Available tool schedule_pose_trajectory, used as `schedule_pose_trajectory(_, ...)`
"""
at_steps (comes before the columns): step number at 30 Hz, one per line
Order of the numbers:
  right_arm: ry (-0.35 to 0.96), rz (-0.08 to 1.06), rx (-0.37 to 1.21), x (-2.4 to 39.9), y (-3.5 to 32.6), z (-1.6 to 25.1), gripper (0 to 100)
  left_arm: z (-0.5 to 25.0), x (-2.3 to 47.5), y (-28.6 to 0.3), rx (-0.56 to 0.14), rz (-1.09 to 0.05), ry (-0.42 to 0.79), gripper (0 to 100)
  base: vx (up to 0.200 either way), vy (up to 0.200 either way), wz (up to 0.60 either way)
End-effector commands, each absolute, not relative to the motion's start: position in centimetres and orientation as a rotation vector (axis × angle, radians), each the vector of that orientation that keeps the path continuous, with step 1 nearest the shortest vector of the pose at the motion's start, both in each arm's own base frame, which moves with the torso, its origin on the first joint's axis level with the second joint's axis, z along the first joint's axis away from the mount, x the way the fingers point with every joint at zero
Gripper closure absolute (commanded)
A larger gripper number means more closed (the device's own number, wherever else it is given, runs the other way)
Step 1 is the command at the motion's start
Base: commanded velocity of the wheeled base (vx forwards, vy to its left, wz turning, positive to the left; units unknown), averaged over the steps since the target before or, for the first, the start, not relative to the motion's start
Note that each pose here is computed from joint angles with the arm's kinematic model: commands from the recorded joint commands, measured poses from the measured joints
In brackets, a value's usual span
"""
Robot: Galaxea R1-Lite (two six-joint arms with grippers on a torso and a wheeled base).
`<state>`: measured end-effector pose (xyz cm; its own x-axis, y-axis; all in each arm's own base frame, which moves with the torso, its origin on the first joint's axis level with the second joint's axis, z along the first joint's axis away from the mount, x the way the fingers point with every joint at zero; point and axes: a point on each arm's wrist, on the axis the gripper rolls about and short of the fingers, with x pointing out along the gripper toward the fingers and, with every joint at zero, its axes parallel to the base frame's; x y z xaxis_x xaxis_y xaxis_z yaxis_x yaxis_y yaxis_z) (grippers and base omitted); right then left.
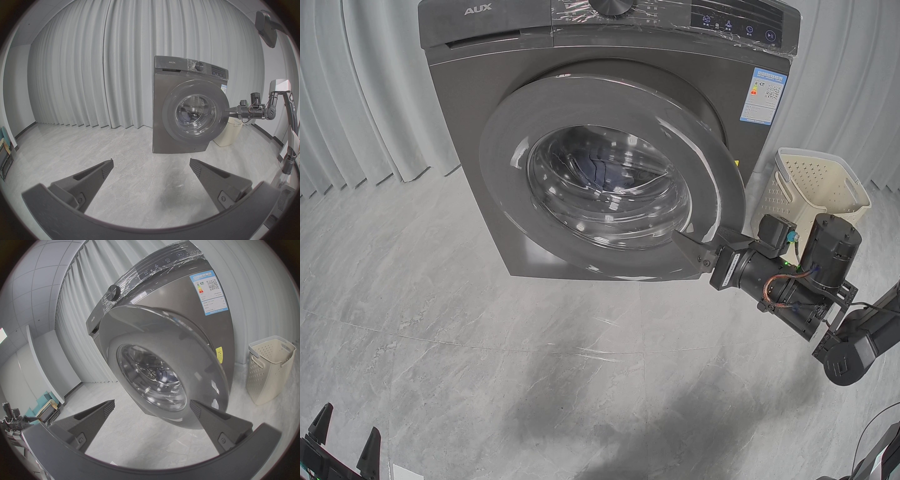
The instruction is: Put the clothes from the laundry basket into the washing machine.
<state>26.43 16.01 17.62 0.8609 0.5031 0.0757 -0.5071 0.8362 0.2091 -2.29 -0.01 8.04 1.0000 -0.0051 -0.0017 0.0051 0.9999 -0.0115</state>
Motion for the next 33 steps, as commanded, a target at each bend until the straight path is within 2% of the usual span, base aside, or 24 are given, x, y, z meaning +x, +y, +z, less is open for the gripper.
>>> schedule_pose_trajectory(1,-0.012,0.556,0.224,25.9,16.5,17.6,0,7.6,-2.3,0.0,-0.012,-0.006,0.005,0,0.0,0.0,0.0)
schedule_pose_trajectory(3,-0.022,0.545,0.228,26.0,16.5,17.8,0,7.6,-2.3,0.0,-0.012,-0.006,0.005,0,0.0,0.0,0.0)
schedule_pose_trajectory(9,-0.074,0.528,0.241,26.7,16.4,19.0,0,7.6,-2.3,0.0,-0.012,-0.006,0.005,0,0.2,0.0,0.0)
schedule_pose_trajectory(15,-0.132,0.486,0.255,28.0,15.5,20.4,0,7.6,-2.3,0.0,-0.012,-0.006,0.005,0,0.0,0.0,0.0)
schedule_pose_trajectory(20,-0.089,0.479,0.25,27.3,15.9,19.3,0,7.6,-2.3,0.0,-0.012,-0.006,0.005,0,0.0,0.0,0.0)
schedule_pose_trajectory(23,-0.038,0.528,0.24,25.6,17.3,18.1,0,7.6,-2.3,0.0,-0.012,-0.006,0.005,0,0.0,0.0,0.0)
schedule_pose_trajectory(33,-0.008,0.548,0.229,24.5,17.2,16.3,0,7.6,-2.3,0.0,-0.012,-0.008,0.008,0,0.0,0.0,0.0)
